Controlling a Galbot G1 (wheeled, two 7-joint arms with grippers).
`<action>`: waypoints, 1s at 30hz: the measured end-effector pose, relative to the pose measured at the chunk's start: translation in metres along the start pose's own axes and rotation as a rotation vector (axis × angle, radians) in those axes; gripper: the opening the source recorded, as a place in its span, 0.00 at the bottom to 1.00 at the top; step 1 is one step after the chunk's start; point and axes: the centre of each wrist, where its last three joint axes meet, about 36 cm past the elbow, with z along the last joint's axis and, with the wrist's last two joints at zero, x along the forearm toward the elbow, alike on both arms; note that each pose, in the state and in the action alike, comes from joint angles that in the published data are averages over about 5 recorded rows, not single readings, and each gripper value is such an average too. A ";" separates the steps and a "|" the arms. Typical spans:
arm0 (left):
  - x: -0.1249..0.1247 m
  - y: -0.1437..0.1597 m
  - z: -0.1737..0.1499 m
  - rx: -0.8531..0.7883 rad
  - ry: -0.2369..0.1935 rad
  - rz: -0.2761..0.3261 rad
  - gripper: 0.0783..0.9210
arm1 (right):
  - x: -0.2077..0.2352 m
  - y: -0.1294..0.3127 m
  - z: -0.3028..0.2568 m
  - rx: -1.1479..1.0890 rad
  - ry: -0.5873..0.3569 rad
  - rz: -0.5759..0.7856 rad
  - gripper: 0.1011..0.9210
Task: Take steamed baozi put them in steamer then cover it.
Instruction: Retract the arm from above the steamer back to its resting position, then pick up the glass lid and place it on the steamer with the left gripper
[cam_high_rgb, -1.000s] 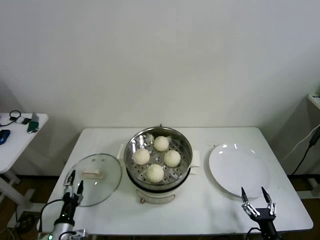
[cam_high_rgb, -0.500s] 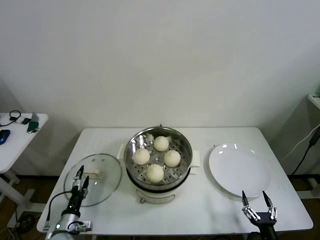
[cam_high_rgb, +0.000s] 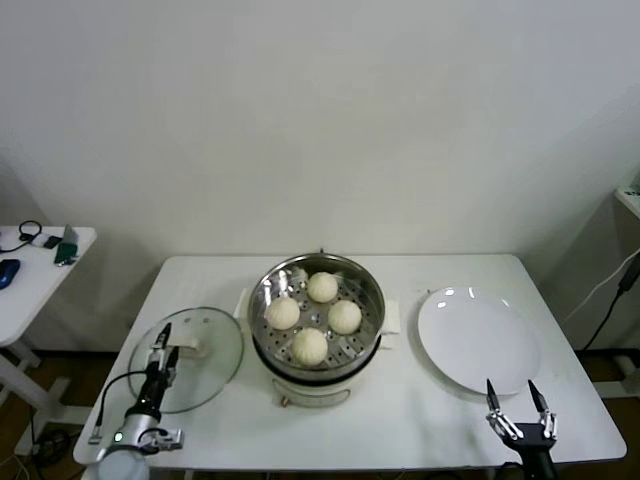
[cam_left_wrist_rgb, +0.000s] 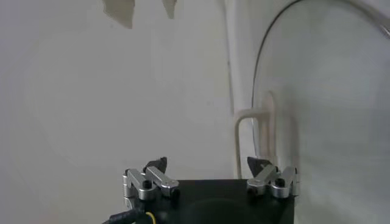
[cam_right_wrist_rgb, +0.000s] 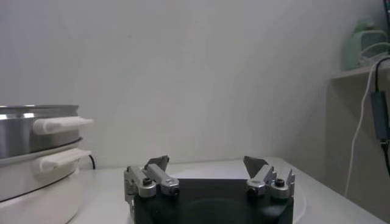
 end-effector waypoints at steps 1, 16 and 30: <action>-0.001 0.000 0.000 0.000 -0.002 0.000 0.87 | 0.000 0.000 0.000 0.000 0.000 0.000 0.88; -0.007 -0.009 0.001 0.005 -0.008 0.025 0.39 | -0.002 0.003 0.006 0.001 0.004 0.001 0.88; -0.009 -0.009 -0.003 0.031 0.009 0.029 0.06 | -0.001 0.005 0.008 0.004 -0.001 0.000 0.88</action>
